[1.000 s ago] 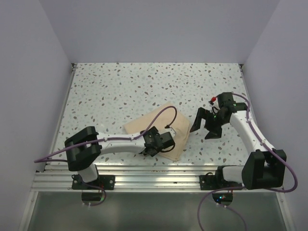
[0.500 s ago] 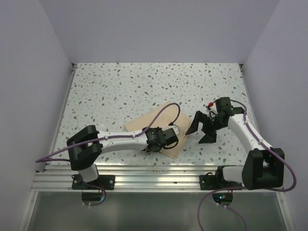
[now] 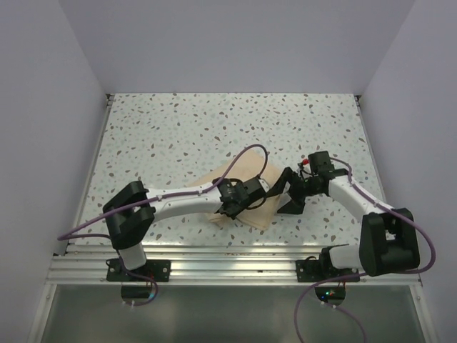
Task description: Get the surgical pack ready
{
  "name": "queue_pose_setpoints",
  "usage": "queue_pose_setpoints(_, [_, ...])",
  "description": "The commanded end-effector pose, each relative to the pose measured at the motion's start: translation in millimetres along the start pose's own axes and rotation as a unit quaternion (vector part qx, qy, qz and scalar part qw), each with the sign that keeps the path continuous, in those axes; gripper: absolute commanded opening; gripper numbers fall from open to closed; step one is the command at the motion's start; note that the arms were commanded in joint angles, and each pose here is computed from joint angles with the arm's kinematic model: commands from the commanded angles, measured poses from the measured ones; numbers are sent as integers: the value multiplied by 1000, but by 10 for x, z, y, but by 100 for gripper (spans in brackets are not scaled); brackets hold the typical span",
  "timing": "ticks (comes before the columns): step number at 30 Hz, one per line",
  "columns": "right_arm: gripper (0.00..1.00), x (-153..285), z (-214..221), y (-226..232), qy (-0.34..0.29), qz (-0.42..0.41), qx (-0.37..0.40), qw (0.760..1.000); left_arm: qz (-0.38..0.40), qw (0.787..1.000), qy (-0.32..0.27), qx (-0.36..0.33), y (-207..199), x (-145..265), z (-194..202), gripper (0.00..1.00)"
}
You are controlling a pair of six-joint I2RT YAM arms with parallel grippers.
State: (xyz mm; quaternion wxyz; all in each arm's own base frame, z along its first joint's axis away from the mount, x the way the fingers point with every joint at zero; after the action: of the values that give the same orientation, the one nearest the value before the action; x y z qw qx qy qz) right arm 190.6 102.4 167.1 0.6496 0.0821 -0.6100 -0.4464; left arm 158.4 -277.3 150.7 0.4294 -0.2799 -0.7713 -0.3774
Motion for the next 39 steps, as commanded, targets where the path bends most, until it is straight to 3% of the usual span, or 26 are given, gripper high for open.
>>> queue_pose_setpoints(1, [78,-79,-52,111,-44,-55,-35,997,43,998,-38,14,66,149,-208,0])
queue_pose_setpoints(9, [25,-290,-103,150,-73,-55,-39,995,80,995,-59,16,105,326,-183,0])
queue_pose_setpoints(15, [15,-485,-136,242,-96,-53,-35,993,93,992,-84,11,191,493,-207,0])
queue_pose_setpoints(23, [14,-740,-6,517,-92,-63,-9,994,119,985,-120,15,194,619,-241,0])
queue_pose_setpoints(29, [16,-904,-12,718,-122,-127,27,984,145,980,-133,12,168,646,-352,0])
queue_pose_setpoints(35, [30,-1056,-212,856,-177,-183,49,966,153,979,-132,9,165,672,-358,0])
queue_pose_setpoints(39, [31,-1185,-297,833,-183,-170,45,967,155,980,-125,7,152,645,-308,0])
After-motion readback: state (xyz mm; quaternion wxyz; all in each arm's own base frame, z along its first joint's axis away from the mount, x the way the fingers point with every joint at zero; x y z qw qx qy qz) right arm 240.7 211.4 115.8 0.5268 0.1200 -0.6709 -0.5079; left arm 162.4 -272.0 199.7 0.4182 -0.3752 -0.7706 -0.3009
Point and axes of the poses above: each gripper's point midway between its finger pads, its own x axis back along the fingers, its own y axis along the line the jaws close on, z = x × y, the point moved 10 cm from there along x, back along the fingers, and after that the axes turned 5 degrees about -x, right-handed, at the moved point
